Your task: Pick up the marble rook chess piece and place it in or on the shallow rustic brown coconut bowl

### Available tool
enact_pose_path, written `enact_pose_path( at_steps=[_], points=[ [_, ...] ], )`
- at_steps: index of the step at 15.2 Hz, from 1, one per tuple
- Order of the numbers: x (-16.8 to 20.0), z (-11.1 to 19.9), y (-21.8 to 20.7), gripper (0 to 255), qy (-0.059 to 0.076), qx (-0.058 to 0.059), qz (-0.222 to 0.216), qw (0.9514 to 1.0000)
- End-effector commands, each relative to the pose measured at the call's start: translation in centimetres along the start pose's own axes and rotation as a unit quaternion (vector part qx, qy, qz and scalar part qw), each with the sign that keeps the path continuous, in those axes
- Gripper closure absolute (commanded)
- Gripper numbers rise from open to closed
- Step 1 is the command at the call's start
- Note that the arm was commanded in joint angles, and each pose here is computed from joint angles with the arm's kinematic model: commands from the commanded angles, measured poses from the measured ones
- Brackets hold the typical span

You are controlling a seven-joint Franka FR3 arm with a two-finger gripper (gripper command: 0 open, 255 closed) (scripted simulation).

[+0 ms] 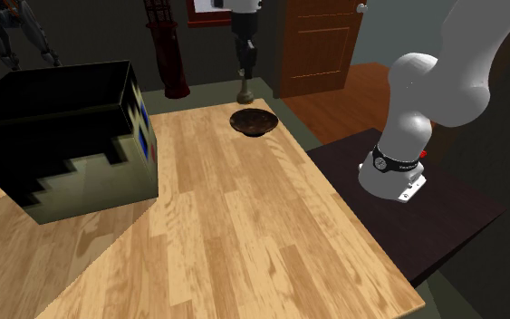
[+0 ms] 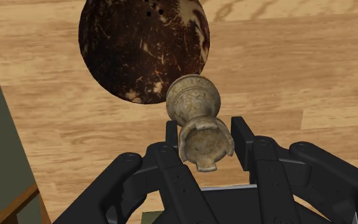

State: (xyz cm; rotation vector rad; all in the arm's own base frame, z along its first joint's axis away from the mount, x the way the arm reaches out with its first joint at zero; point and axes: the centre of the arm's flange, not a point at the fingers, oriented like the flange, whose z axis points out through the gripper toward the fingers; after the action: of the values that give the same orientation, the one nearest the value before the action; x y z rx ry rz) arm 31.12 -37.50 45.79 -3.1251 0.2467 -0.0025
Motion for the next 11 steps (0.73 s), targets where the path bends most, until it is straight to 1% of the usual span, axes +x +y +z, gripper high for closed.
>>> enact_pose_path(
  at_steps=[1,3,4,11],
  points=[
    [-1.8,0.0,2.1,255,0.0,0.0,-0.001,1.0],
    [-3.6,-0.3,4.1,255,0.0,0.0,-0.001,1.0],
    [-5.3,-0.6,6.0,255,0.0,0.0,-0.001,1.0],
    [-5.3,3.1,6.0,255,0.0,0.0,-0.001,1.0]
  ],
)
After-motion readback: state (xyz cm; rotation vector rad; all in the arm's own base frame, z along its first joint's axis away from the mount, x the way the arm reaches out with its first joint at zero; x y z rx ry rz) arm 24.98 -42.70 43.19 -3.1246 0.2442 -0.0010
